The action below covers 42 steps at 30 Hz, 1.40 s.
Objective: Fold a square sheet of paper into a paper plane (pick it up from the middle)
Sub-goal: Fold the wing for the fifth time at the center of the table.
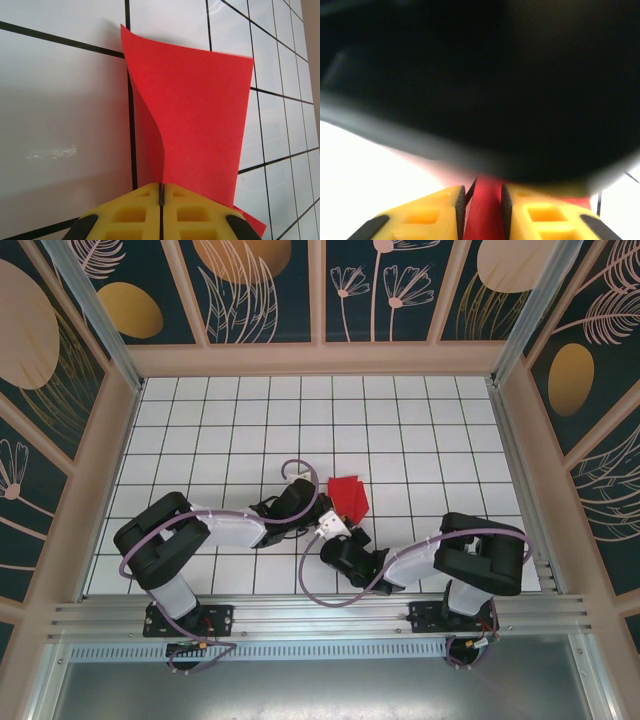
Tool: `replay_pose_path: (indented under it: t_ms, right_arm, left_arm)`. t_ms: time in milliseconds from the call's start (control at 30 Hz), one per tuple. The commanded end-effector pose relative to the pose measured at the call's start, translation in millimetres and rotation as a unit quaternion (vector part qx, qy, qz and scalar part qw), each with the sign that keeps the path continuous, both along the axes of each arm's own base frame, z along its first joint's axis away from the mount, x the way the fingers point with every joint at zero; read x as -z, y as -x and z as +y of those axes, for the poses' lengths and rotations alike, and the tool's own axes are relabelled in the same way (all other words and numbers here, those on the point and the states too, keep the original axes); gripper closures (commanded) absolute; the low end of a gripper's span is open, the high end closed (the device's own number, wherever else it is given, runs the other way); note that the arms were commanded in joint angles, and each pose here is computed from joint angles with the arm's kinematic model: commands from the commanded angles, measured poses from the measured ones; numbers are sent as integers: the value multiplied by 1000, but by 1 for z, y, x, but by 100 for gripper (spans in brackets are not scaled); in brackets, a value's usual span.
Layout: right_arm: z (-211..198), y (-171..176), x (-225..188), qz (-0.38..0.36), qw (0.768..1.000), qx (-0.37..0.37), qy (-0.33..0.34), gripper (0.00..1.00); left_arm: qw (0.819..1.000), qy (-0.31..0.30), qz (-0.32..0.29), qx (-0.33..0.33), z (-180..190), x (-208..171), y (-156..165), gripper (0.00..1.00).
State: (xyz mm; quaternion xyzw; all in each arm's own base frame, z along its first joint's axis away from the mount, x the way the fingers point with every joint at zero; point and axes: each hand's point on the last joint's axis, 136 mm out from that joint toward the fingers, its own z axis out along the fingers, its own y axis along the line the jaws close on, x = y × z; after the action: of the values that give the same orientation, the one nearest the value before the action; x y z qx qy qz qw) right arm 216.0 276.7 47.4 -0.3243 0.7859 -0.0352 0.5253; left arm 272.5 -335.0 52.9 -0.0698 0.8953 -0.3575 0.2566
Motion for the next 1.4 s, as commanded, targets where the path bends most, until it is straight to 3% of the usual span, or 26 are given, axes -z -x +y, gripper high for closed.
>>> replay_pose_path:
  t_ms: [0, 100, 233, 467, 700, 933, 1200, 1367]
  right_arm:
    - [3, -3, -3, -11, 1000, 15, -12, 78]
    - [2, -2, -1, -5, 999, 22, -27, 84]
    - [1, 0, 0, 5, 998, 27, -58, 90]
    - [-7, 3, -2, 61, 983, 23, -173, 91]
    - [-17, 4, -8, 139, 946, 17, -292, 91]
    - [-36, 4, -17, 154, 920, 24, -359, 90]
    - [-33, 6, -21, 150, 931, -12, -333, 90]
    - [-27, 3, -15, 156, 948, -19, -276, 69]
  left_arm:
    - [1000, 16, -7, 10, -11, -11, -2, 86]
    - [1000, 14, -10, 9, -11, -13, -3, 78]
    - [1000, 11, -20, 2, -7, -25, -6, 53]
    - [998, 36, -43, -14, 5, -55, -17, 39]
    - [997, 50, -57, 2, 3, -68, -20, 38]
    - [996, 61, -45, 35, -11, -57, -16, 38]
    - [998, 53, -6, 24, -8, -33, -23, 34]
    - [998, 56, -9, 12, 1, -35, -27, 34]
